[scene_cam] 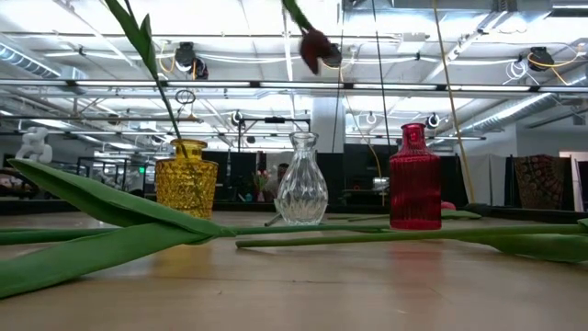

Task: Sort flowers into vase by color
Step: Put the top red tulip into the yellow vase

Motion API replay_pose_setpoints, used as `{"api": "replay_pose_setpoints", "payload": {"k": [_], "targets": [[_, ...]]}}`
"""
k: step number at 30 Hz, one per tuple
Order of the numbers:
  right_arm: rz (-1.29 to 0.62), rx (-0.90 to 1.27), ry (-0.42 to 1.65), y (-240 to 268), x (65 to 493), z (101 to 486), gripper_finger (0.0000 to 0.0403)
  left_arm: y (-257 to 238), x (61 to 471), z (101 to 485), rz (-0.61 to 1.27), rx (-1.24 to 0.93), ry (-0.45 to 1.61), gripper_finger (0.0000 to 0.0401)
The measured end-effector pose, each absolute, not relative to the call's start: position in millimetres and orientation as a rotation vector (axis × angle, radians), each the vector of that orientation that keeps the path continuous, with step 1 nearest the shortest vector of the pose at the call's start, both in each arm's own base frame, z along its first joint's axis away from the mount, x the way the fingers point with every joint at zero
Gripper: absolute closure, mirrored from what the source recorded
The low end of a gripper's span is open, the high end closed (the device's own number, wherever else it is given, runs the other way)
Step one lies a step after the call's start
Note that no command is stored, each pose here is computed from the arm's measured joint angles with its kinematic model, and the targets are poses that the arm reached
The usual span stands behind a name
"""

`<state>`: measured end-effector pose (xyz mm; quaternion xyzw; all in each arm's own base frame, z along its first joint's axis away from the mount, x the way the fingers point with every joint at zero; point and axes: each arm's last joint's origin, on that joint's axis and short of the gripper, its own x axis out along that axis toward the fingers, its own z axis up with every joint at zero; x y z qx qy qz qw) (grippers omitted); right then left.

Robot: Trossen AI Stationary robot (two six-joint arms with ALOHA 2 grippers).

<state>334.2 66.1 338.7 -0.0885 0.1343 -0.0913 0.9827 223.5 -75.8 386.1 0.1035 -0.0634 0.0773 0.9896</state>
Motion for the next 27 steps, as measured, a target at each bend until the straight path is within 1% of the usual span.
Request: {"api": "replay_pose_setpoints", "payload": {"k": [2,4,6,9,12,15,19,22,24,26,27], "targets": [[-0.220,-0.177,0.255,65.5,328.9,344.5,0.0226,-70.9,211.2,394.8,0.163,0.227,-0.156,0.0393],[-0.212,-0.147,0.223,66.2,322.9,352.9,0.0205,-64.8,196.8,404.5,0.174,0.235,-0.194,0.0393],[-0.150,-0.109,0.203,70.1,319.0,357.6,0.0188,-59.6,184.0,413.3,0.186,0.238,-0.238,0.0394],[-0.055,-0.041,0.160,76.1,322.2,359.2,0.0174,-54.1,169.4,422.6,0.183,0.248,-0.295,0.0394],[0.012,0.010,0.032,82.4,340.7,356.8,0.0170,-54.2,164.0,428.6,0.110,0.248,-0.366,0.0395],[0.074,0.000,-0.103,91.0,368.0,340.5,0.0173,-56.8,165.1,432.3,0.053,0.247,-0.430,0.0395],[0.091,-0.007,-0.363,97.2,394.7,319.2,0.0182,-58.5,168.9,435.6,0.081,0.257,-0.533,0.0396],[0.081,0.022,-0.599,94.2,402.0,308.2,0.0189,-60.5,172.9,437.7,0.111,0.290,-0.609,0.0396],[0.071,0.055,-0.720,90.4,403.5,299.5,0.0192,-63.1,177.2,437.3,0.109,0.352,-0.636,0.0396],[0.070,0.094,-0.805,86.4,403.6,292.5,0.0195,-66.6,183.4,434.4,0.096,0.423,-0.639,0.0396],[0.075,0.111,-0.798,83.9,405.5,289.7,0.0196,-67.9,186.3,432.9,0.093,0.452,-0.636,0.0396]]}}
